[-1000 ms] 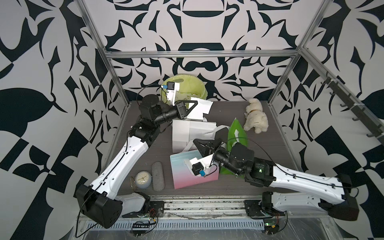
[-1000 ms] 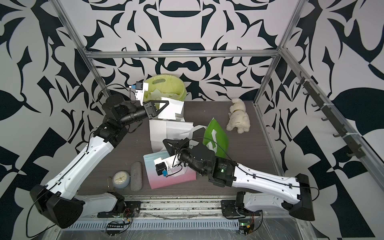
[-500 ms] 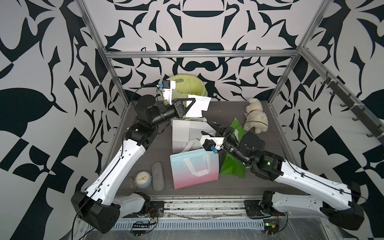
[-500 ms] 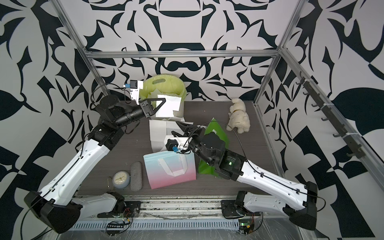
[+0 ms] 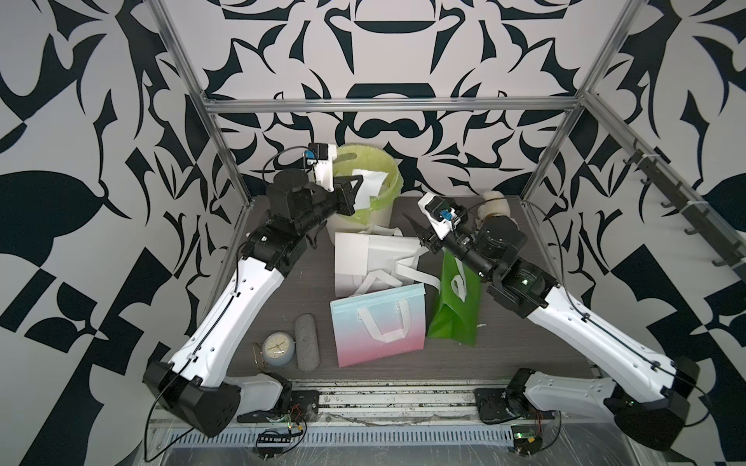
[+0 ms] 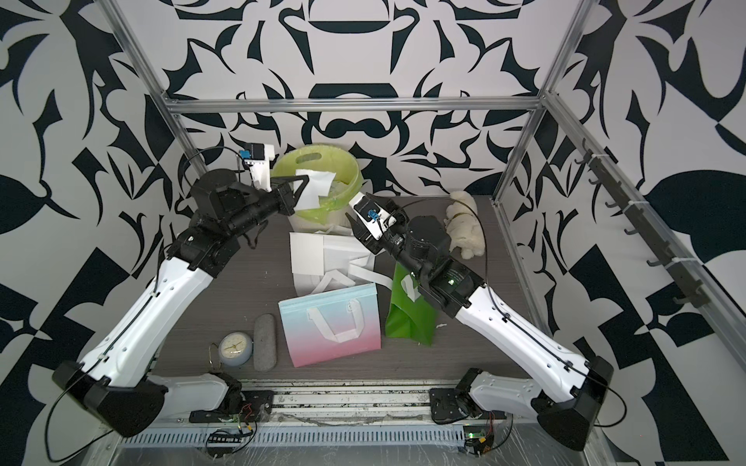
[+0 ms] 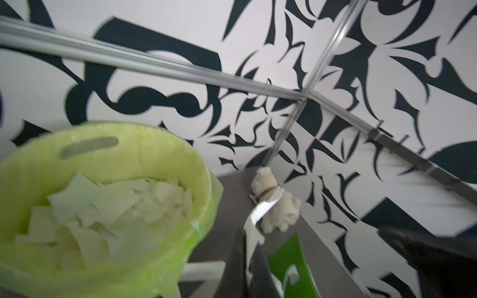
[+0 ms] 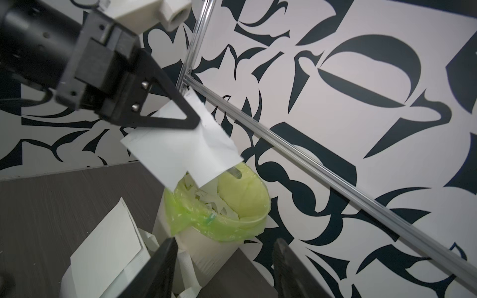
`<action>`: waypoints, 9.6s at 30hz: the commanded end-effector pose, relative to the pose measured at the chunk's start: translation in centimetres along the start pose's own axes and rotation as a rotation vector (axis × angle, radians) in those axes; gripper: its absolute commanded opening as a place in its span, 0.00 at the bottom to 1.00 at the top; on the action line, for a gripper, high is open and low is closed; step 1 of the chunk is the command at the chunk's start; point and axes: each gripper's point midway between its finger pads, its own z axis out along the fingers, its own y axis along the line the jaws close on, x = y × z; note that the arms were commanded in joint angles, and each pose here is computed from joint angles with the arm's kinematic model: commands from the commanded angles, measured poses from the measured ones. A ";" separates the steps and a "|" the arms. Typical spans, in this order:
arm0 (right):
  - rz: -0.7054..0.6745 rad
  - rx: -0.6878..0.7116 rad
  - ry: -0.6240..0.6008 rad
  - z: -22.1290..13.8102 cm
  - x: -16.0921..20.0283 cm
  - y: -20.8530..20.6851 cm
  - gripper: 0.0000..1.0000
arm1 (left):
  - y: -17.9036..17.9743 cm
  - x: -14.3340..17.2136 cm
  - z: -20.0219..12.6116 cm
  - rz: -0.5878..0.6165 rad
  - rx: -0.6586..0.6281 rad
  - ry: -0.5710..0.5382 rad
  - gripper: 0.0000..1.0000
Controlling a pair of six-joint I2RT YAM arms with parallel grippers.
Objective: Shred takeout receipts and throw away
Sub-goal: Place the takeout receipt in the trash bin, then tear off the takeout receipt from the takeout bag, then shred the takeout receipt.
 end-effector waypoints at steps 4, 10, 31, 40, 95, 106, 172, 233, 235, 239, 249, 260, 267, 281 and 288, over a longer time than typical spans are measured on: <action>0.147 0.087 0.031 -1.2 0.2 -1.8 0.59 | 8.4 1.0 6.7 0.153 -0.237 0.065 0.00; 0.182 0.010 0.124 -3.2 2.5 -0.2 0.59 | 13.1 1.6 9.8 0.154 -0.317 0.099 0.00; 0.290 -0.097 0.253 -0.8 5.7 2.8 0.58 | 14.3 2.9 8.9 0.253 -0.364 0.275 0.27; 0.298 -0.098 0.255 -0.5 5.6 2.8 0.57 | 14.7 6.4 9.3 0.319 -0.312 0.483 0.02; 0.087 -0.146 0.485 6.1 11.2 5.5 0.64 | 7.7 20.2 -9.7 -0.433 -0.107 0.366 0.69; 0.036 -0.174 0.528 7.8 12.9 6.3 0.65 | 8.6 22.5 -8.0 -0.375 -0.056 0.379 0.73; 0.098 -0.193 0.508 8.3 13.9 7.5 0.25 | 4.3 18.8 -5.8 -0.538 0.251 0.276 0.21; 0.107 -0.072 0.524 8.7 16.8 5.7 0.00 | -1.9 6.0 -8.6 -0.223 0.406 0.006 0.00; 0.102 -0.057 0.491 8.5 15.3 5.0 0.05 | -1.8 6.5 -8.9 -0.146 0.363 0.054 0.00; 0.108 -0.052 0.362 6.8 11.0 3.7 0.33 | -1.1 7.3 -9.8 0.039 0.265 0.142 0.00; -0.067 -0.309 0.047 -2.1 2.6 5.6 0.62 | -4.8 8.5 -11.6 0.354 0.372 0.274 0.00; 0.011 -0.458 -0.104 -7.9 -3.1 6.3 0.72 | -11.3 11.4 -12.3 0.707 0.582 0.325 0.00; 0.027 -0.545 -0.084 -8.5 -3.3 7.5 0.57 | -13.8 13.3 -12.8 0.868 0.644 0.325 0.00; 0.034 -0.663 -0.063 -9.4 -2.9 9.3 0.21 | -14.7 13.9 -12.5 0.940 0.651 0.317 0.00; 0.027 -0.664 -0.058 -9.3 -2.7 9.4 0.00 | -15.2 14.5 -12.4 0.952 0.666 0.326 0.07</action>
